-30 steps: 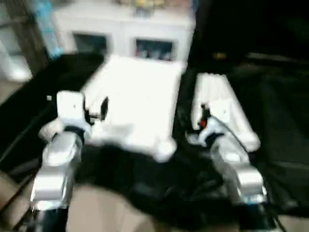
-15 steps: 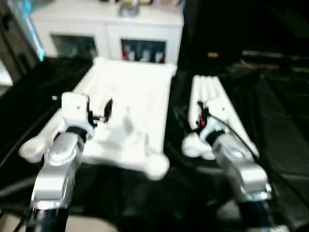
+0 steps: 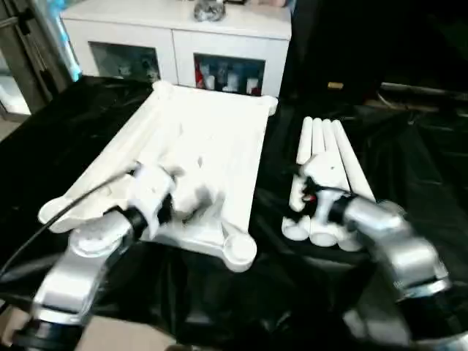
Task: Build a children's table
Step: Move to table
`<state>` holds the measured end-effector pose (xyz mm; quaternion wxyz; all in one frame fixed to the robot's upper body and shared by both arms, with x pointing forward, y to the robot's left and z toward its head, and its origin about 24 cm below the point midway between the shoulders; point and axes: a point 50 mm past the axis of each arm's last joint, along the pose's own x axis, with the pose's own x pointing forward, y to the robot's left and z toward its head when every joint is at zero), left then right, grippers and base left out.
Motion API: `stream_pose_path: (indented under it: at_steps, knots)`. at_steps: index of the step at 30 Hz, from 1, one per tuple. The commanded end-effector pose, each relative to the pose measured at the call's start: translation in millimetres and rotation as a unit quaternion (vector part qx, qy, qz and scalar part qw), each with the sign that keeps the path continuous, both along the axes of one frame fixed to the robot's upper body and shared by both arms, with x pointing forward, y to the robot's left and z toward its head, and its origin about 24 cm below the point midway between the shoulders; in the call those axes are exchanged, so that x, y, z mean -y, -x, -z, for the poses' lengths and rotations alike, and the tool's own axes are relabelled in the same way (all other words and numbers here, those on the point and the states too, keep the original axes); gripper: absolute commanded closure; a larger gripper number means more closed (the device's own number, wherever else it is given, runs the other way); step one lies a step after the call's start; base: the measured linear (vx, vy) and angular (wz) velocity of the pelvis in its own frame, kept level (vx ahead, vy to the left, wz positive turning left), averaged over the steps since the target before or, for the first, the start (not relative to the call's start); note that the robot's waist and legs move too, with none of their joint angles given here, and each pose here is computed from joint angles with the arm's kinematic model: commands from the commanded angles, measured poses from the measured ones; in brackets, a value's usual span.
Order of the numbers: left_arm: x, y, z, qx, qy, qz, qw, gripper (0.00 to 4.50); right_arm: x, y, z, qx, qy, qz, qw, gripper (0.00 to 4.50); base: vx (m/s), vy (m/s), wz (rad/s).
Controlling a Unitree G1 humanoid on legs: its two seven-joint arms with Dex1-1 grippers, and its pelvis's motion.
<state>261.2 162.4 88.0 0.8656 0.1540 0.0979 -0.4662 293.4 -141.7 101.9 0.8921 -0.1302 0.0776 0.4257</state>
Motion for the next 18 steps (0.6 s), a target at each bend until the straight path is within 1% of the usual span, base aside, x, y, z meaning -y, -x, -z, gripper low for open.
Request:
stream_pose_path:
  at_steps: [1, 2, 3, 4, 5, 6, 7, 10, 11, 12, 14, 16, 18]
  knots:
    - [6, 2.7, -3.7, -0.017, -0.016, 0.067, 0.997, 0.23, -2.3, 4.9, -5.9, 0.000, 0.006, -0.046, 0.999, 0.04, -0.057, 0.006, -0.02]
    - [6, 2.7, -3.7, -0.017, -0.016, 0.067, 0.997, 0.33, -2.3, 4.9, -5.9, 0.000, 0.006, -0.046, 0.999, 0.02, 0.000, 0.000, 0.00]
    - [4, 2.0, -2.8, -0.015, -0.037, 0.103, 0.994, 0.41, -3.3, 11.4, -5.4, -0.019, 0.007, -0.087, 0.996, 0.02, 0.000, 0.000, 0.00]
    - [3, 0.9, -1.1, -0.022, -0.050, 0.118, 0.992, 0.41, -3.6, 14.4, -4.9, -0.031, 0.007, -0.105, 0.994, 0.02, 0.000, 0.000, 0.00]
    - [3, 0.6, -0.9, -0.023, -0.053, 0.122, 0.991, 0.47, -3.6, 15.0, -4.8, -0.033, 0.007, -0.108, 0.994, 0.02, 0.000, 0.000, 0.00]
    - [0, -1.1, 0.7, -0.029, -0.071, 0.148, 0.986, 0.59, -4.0, 18.4, -4.5, -0.045, 0.008, -0.129, 0.991, 0.02, 0.000, 0.000, 0.00]
    - [-1, -2.6, 1.4, -0.032, -0.079, 0.158, 0.984, 0.73, -4.3, 19.5, -4.2, -0.048, 0.009, -0.136, 0.990, 0.02, 0.000, 0.000, 0.00]
    - [-4, -6.4, 4.7, -0.046, -0.104, 0.182, 0.977, 0.85, -4.3, 22.6, -2.6, -0.055, 0.017, -0.148, 0.987, 0.02, 0.000, 0.000, 0.00]
    - [-4, -7.1, 5.6, -0.050, -0.110, 0.186, 0.975, 0.87, -4.3, 23.0, -2.1, -0.056, 0.019, -0.149, 0.987, 0.02, 0.000, 0.000, 0.00]
    - [-6, -9.7, 8.0, -0.064, -0.117, 0.189, 0.973, 1.01, -4.3, 23.3, -0.6, -0.057, 0.024, -0.149, 0.987, 0.02, 0.000, 0.000, 0.00]
    - [-7, -11.2, 9.8, -0.073, -0.120, 0.190, 0.972, 1.26, -4.5, 23.5, 0.4, -0.058, 0.025, -0.149, 0.987, 0.02, 0.000, 0.000, 0.00]
    - [-8, -13.4, 12.6, -0.076, -0.132, 0.191, 0.970, 1.29, -4.7, 24.0, 1.0, -0.060, 0.023, -0.149, 0.987, 0.02, 0.000, 0.000, 0.00]
    - [-12, -17.3, 18.6, -0.087, -0.154, 0.189, 0.966, 1.57, -4.9, 25.2, 3.4, -0.064, 0.026, -0.149, 0.987, 0.02, 0.000, 0.000, 0.00]
